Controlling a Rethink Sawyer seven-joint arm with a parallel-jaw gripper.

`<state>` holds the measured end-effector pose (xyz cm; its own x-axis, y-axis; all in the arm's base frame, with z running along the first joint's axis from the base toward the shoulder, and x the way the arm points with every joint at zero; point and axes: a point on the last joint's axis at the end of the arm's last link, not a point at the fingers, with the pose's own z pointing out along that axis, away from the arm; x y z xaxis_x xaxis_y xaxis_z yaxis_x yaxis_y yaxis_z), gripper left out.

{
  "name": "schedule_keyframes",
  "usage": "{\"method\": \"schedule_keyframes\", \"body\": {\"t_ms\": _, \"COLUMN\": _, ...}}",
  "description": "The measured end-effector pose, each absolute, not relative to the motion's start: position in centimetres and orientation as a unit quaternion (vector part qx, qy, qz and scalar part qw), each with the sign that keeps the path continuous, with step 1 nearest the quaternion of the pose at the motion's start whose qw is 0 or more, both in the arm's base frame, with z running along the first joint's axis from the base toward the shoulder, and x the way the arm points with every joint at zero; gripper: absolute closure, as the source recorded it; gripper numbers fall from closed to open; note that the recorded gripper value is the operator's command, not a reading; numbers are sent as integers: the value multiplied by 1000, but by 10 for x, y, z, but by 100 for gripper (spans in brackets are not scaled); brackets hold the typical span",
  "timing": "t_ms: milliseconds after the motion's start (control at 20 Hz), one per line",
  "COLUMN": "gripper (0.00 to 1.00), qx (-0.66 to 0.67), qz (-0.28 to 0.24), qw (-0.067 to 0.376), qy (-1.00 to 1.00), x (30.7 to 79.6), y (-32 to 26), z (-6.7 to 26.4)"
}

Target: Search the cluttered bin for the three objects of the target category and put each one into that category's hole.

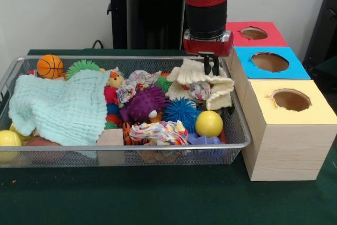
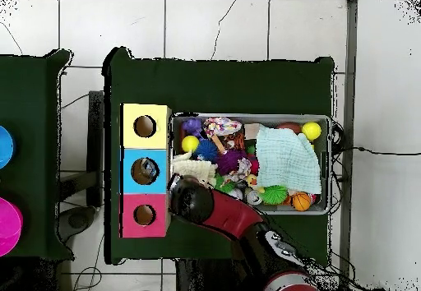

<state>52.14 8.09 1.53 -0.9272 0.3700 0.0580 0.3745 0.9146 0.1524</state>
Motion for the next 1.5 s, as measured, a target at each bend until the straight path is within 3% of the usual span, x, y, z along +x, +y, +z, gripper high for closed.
{"method": "schedule_keyframes", "body": {"t_ms": 150, "gripper": 100, "qx": -187, "qz": -84, "qw": 23, "qy": -978, "x": 514, "y": 87, "z": 15}}
{"method": "schedule_keyframes", "body": {"t_ms": 200, "gripper": 0, "qx": -185, "qz": -84, "qw": 25, "qy": -979, "x": 512, "y": 89, "z": 15}}
{"method": "schedule_keyframes", "body": {"t_ms": 950, "gripper": 0, "qx": -166, "qz": -58, "qw": 4, "qy": -984, "x": 507, "y": 98, "z": 25}}
{"method": "schedule_keyframes", "body": {"t_ms": 1350, "gripper": 0, "qx": -118, "qz": -3, "qw": -57, "qy": -991, "x": 510, "y": 119, "z": 92}}
{"method": "schedule_keyframes", "body": {"t_ms": 1500, "gripper": 0, "qx": -112, "qz": 5, "qw": -62, "qy": -992, "x": 510, "y": 121, "z": 111}}
